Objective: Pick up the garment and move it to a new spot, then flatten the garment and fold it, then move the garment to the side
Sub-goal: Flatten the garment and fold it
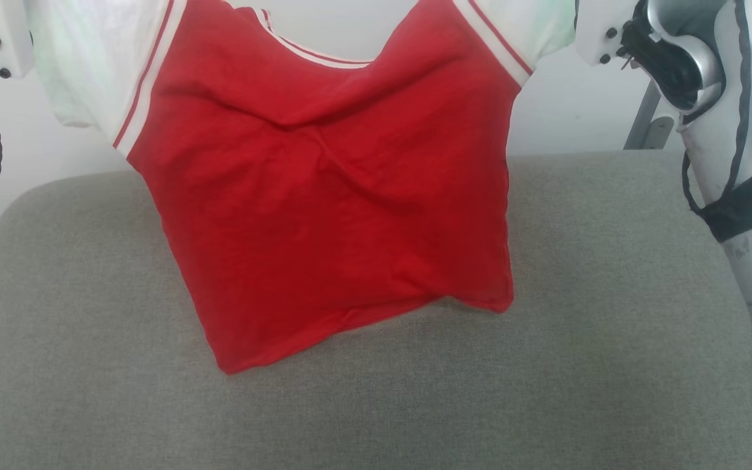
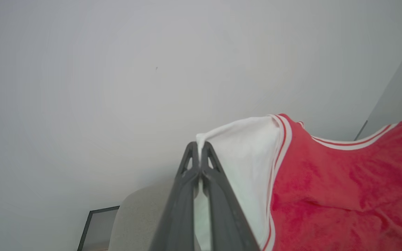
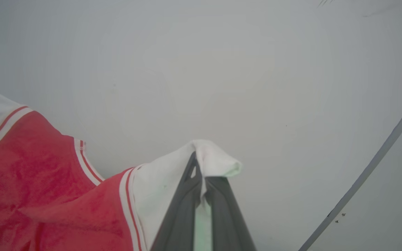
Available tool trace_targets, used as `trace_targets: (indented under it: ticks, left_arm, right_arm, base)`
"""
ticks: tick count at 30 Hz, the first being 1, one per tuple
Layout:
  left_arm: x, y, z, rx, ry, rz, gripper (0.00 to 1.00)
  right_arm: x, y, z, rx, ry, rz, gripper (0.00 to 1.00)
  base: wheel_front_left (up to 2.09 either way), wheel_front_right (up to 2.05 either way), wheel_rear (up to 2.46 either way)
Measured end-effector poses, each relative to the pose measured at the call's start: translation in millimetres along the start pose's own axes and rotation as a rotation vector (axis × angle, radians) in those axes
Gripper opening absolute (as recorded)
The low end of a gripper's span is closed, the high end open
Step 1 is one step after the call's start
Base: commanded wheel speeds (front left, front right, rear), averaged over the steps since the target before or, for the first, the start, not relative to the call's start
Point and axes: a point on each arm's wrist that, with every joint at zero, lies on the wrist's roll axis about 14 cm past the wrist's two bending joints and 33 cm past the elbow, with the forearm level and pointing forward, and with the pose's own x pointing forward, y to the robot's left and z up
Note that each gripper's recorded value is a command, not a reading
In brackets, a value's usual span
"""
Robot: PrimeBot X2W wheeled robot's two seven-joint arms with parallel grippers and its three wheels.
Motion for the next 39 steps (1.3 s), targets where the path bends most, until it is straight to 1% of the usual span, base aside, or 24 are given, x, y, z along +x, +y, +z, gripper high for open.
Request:
trace_targets:
  ticks: [5, 10, 11, 17, 20, 23, 27, 29, 30, 32, 33, 35, 37, 39]
  left_arm:
    - [8, -1, 1, 0.005, -0.03, 0.001, 0.0]
    - [27, -8, 13, 0.015, -0.116, -0.018, 0.0]
    - [37, -9, 26, 0.018, -0.17, -0.018, 0.0]
    - [71, -15, 60, 0.049, -0.348, -0.027, 0.0]
    - [88, -14, 75, 0.073, -0.445, -0.012, 0.0]
    - [105, -13, 83, 0.079, -0.536, -0.006, 0.0]
    - [129, -13, 80, 0.093, -0.629, 0.009, 0.0]
    - [139, -11, 75, 0.095, -0.686, 0.022, 0.0]
    - [147, -10, 67, 0.09, -0.684, 0.025, 0.0]
    - [164, -9, 41, 0.081, -0.643, 0.028, 0.0]
    - [171, -9, 28, 0.077, -0.616, 0.026, 0.0]
    - [182, -9, -1, 0.071, -0.557, 0.022, 0.0]
    - [187, -3, -28, 0.061, -0.494, 0.031, 0.0]
    - [186, -1, -49, 0.05, -0.44, 0.03, 0.0]
  right_arm:
    - [10, -9, -6, -0.008, -0.002, -0.021, 0.0]
    - [30, -22, -17, -0.035, -0.01, -0.05, 0.0]
    - [40, -31, -8, -0.05, -0.064, -0.069, 0.0]
    - [72, -63, 3, -0.124, -0.211, -0.142, 0.0]
    - [89, -75, 7, -0.191, -0.281, -0.165, 0.0]
    - [105, -84, 6, -0.258, -0.333, -0.18, 0.0]
    - [127, -90, -6, -0.341, -0.356, -0.193, 0.0]
    - [138, -90, -20, -0.375, -0.346, -0.195, 0.0]
    - [143, -89, -28, -0.388, -0.343, -0.193, 0.0]
    - [154, -82, -50, -0.384, -0.327, -0.18, 0.0]
    - [159, -77, -68, -0.387, -0.301, -0.167, 0.0]
    - [165, -68, -105, -0.353, -0.241, -0.146, 0.0]
    - [167, -59, -134, -0.342, -0.184, -0.123, 0.0]
    - [164, -50, -154, -0.33, -0.139, -0.101, 0.0]
  base:
    - [0.0, 0.0, 0.0]
    - [0.0, 0.0, 0.0]
    - [0.0, 0.0, 0.0]
    - [0.0, 0.0, 0.0]
    - [0.0, 0.0, 0.0]
    - [0.0, 0.0, 0.0]
    - [0.0, 0.0, 0.0]
    - [0.0, 0.0, 0.0]
    - [0.0, 0.0, 0.0]
    - [0.0, 0.0, 0.0]
    - [0.0, 0.0, 0.0]
    - [0.0, 0.0, 0.0]
    - [0.0, 0.0, 0.0]
    - [0.0, 0.0, 0.0]
